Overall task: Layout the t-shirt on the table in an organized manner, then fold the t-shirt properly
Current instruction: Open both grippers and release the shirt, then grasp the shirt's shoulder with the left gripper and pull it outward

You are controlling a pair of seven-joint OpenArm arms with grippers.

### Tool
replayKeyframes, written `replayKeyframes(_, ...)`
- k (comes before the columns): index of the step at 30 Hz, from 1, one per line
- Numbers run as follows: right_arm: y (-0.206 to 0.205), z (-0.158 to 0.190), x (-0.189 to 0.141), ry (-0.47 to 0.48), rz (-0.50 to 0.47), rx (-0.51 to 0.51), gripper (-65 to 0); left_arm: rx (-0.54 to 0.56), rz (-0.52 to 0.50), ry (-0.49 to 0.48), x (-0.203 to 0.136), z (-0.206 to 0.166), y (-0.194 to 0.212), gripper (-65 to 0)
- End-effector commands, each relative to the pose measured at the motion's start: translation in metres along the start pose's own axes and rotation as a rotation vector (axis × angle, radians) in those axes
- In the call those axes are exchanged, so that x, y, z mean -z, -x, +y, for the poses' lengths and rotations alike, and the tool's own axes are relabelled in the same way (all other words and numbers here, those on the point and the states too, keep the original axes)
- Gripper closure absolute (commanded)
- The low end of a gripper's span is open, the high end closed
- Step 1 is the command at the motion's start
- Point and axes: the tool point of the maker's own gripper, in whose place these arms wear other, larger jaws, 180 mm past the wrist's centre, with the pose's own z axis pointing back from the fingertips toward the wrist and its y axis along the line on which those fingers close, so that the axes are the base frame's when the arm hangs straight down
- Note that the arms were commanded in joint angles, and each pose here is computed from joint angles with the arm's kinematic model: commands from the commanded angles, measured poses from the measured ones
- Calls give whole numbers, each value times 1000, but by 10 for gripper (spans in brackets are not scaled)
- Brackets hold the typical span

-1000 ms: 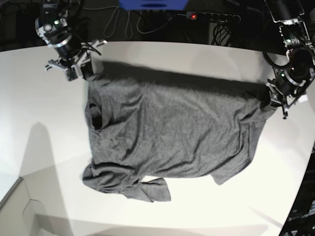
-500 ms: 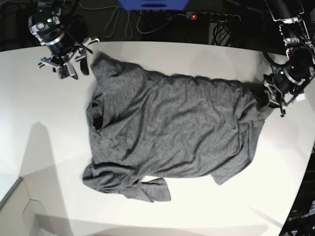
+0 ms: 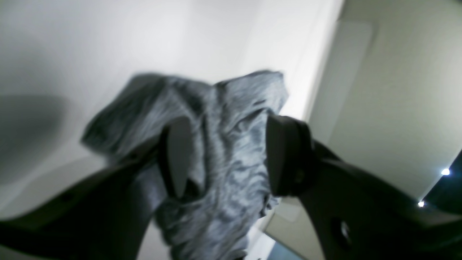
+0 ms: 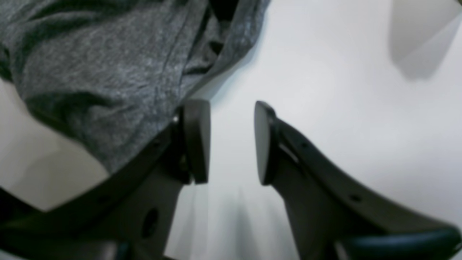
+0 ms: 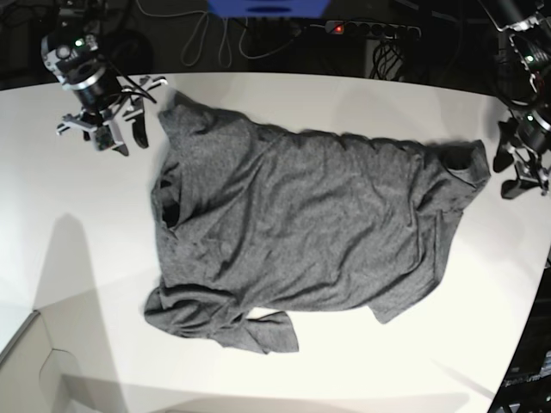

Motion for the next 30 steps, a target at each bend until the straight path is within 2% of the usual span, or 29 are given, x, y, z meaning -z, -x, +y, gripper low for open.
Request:
replayKeyframes(1,-21,-7,-1,8,-71,-19,-213,-22,47,67,-1,-27,3,-332)
replayKeyframes(6,-36,-13,4,19,-106,-30,-215,-12,82,154,18,-68,14,-332)
replayKeyframes(9,-53,-20,10,36,-148,-43,-215,32,151,229,37,-112,40,-332)
replayKeyframes(11,-65,-27,17,50,-158,-54,-215,42,211,258,52,-129,72,-331)
replayKeyframes(16,-113,-66,44,105,-77,-185,-256,135,243,171,93,-128,129,-329)
replayKeyframes(19,-153,-91,66,137,-37,-251,-266,196,212,79,111,-106,146,-329)
replayKeyframes(21,-174,-104,81,147,-32,-247,-271,255,151,12,121,-89,141,-329)
replayKeyframes(24,-182,-119,101,140,-6,-204,-271,311,75,-58,127,-68,130,-329)
replayKeyframes(27,-169,-101,124,71,32,-151,-272,350,16,-88,125,-61,106,-329)
replayKeyframes(30,-147,-66,144,-20,52,-117,-272,352,-27,-137,124,-44,85,-329)
